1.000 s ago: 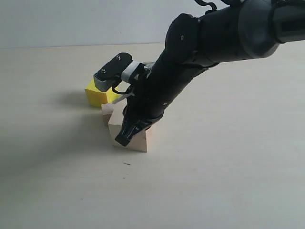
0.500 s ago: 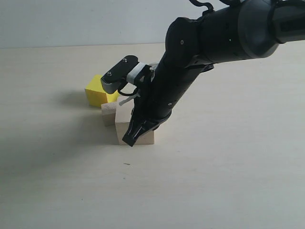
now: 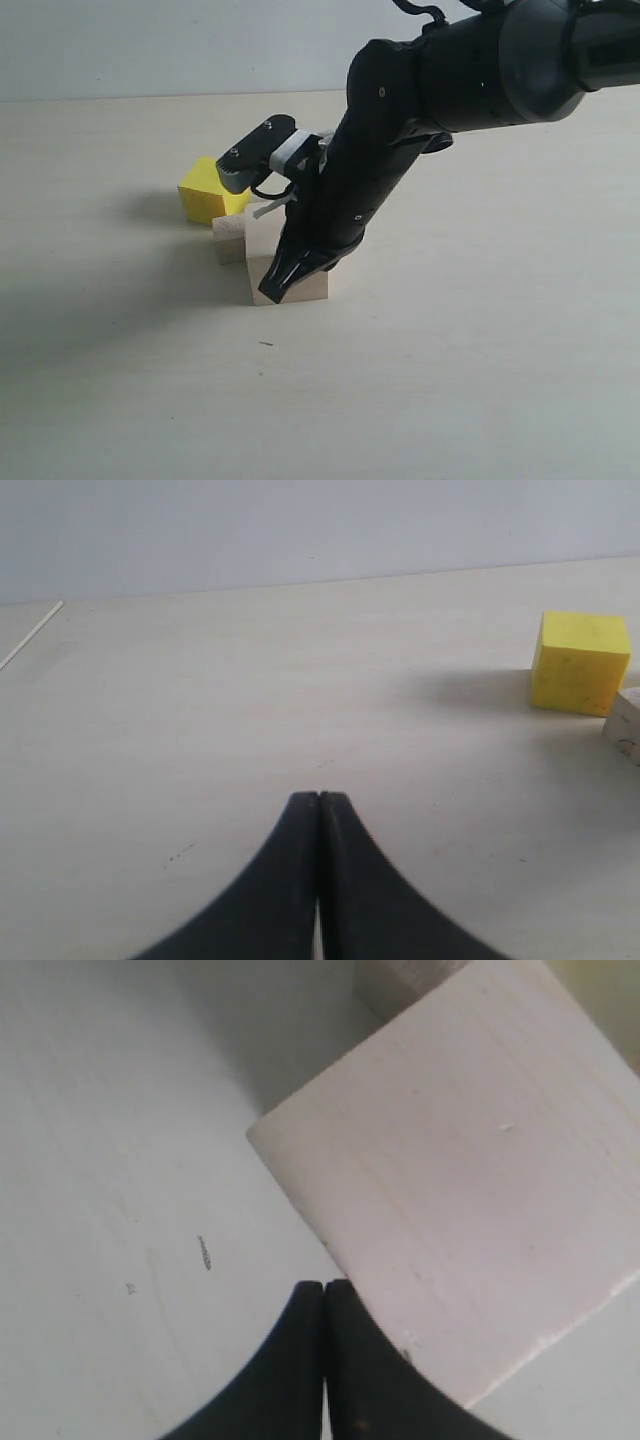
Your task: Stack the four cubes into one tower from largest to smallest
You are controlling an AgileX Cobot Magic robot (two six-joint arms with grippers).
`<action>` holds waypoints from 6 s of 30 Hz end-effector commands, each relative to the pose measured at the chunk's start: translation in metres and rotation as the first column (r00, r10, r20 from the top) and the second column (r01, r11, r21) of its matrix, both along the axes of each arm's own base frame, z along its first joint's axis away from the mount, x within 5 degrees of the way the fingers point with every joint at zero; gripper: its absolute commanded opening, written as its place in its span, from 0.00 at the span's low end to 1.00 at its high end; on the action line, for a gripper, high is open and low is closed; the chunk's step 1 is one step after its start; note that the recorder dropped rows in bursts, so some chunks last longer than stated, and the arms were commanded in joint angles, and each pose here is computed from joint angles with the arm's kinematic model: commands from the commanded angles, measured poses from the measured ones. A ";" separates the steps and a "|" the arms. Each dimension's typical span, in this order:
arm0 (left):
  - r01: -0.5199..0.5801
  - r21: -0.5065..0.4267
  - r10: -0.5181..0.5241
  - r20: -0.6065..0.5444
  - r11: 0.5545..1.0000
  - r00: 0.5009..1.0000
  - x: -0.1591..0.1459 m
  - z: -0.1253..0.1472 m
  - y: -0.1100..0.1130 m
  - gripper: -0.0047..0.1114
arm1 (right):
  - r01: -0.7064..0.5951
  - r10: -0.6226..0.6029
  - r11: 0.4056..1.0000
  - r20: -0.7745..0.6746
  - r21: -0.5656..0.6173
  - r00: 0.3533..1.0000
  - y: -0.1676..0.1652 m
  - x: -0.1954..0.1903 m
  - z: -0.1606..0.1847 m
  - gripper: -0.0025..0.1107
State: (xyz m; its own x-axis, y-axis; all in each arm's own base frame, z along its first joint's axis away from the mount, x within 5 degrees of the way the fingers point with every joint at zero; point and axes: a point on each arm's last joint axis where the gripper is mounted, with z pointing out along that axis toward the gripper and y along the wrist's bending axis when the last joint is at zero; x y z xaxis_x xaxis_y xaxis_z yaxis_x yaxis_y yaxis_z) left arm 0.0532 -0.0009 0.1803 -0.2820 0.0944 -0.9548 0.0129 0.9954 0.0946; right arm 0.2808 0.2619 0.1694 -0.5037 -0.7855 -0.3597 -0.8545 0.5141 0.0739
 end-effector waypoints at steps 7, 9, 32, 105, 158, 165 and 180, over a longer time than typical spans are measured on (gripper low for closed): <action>0.006 -0.007 -0.006 0.005 1.000 1.000 0.000 0.000 0.000 0.04 | -0.001 0.001 1.000 0.002 0.013 1.000 -0.001 -0.004 0.016 0.02; 0.006 -0.007 -0.006 0.005 1.000 1.000 0.000 0.000 0.000 0.04 | 0.000 0.000 1.000 0.015 0.025 1.000 -0.001 -0.003 0.019 0.02; 0.006 -0.007 -0.006 0.005 1.000 1.000 0.000 0.000 0.000 0.04 | 0.005 -0.002 0.991 -0.017 0.132 1.000 0.012 -0.001 0.009 0.02; 0.006 -0.007 -0.006 0.005 1.000 1.000 0.000 0.000 0.000 0.04 | 0.248 -0.333 0.931 0.352 0.266 0.875 -0.073 0.070 0.088 0.02; 0.006 -0.007 -0.006 0.005 1.000 1.000 0.000 0.000 0.000 0.04 | 0.127 -0.126 0.992 -0.062 0.023 0.990 -0.016 0.151 -0.027 0.02; 0.006 -0.007 -0.006 0.005 1.000 1.000 0.000 0.000 0.000 0.04 | 0.255 -0.270 0.949 -0.064 -0.183 0.961 -0.042 0.153 -0.032 0.02; 0.006 -0.007 -0.006 0.005 1.000 1.000 0.000 0.000 0.000 0.04 | 0.413 -0.452 0.871 -0.103 -0.267 0.886 -0.081 0.159 -0.017 0.02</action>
State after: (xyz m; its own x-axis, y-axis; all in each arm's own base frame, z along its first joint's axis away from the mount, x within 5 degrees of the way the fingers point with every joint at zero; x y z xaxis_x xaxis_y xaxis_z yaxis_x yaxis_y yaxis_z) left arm 0.0532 -0.0009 0.1803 -0.2820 0.0944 -0.9548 0.0129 0.9954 0.0946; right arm 0.4375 0.1822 0.1341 -0.8422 -0.5386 -0.0235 -0.5391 0.8416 0.0328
